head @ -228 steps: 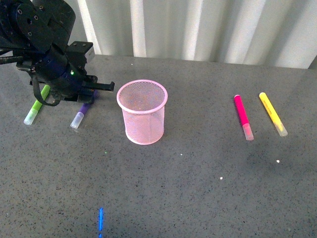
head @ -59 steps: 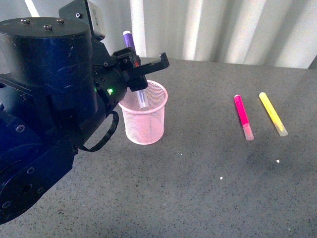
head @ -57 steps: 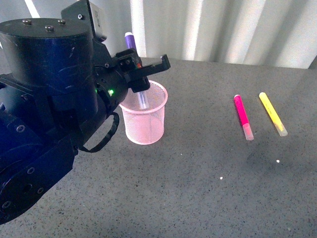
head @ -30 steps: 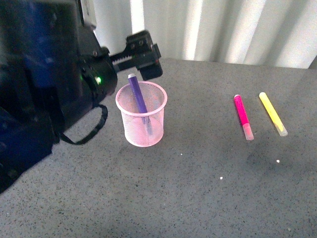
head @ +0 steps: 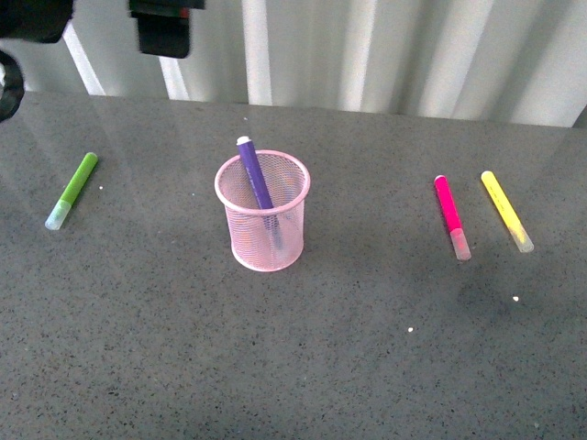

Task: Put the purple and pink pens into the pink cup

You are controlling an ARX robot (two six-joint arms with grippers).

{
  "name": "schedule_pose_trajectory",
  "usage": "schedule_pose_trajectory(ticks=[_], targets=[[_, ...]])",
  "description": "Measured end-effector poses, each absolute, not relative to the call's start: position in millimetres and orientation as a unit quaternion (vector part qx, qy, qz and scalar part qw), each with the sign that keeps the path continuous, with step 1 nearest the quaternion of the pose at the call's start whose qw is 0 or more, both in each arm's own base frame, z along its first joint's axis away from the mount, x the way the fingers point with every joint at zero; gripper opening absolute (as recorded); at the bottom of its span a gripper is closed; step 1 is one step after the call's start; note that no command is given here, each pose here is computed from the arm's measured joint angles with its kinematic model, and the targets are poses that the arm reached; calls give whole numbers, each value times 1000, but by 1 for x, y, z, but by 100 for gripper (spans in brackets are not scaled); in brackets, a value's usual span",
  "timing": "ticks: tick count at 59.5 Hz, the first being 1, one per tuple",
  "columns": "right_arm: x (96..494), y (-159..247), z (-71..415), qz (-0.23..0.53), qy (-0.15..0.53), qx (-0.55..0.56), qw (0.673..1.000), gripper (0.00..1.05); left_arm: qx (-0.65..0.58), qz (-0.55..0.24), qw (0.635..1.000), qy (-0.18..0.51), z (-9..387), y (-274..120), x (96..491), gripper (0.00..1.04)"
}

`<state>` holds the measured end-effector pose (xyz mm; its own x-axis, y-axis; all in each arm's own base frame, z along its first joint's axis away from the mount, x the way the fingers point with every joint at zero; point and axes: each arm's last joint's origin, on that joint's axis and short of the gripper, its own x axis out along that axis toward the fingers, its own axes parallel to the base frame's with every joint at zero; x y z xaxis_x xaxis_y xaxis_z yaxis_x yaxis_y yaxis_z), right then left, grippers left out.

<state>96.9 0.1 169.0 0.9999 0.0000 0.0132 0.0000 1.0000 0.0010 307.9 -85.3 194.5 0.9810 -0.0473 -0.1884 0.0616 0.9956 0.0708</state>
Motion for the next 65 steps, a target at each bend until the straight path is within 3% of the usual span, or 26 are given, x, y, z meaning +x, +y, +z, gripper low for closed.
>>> schedule_pose_trajectory(ticks=[8,24,65], targets=[[97,0,169,-2,-7,0,1000,98,7,-6,1000,4,195,-60,272,53],[97,0,169,0,-7,0,1000,98,1,-5,1000,7,181,-32,225,5],[97,0,169,0,-7,0,1000,98,-1,0,1000,5,163,0,151,4]])
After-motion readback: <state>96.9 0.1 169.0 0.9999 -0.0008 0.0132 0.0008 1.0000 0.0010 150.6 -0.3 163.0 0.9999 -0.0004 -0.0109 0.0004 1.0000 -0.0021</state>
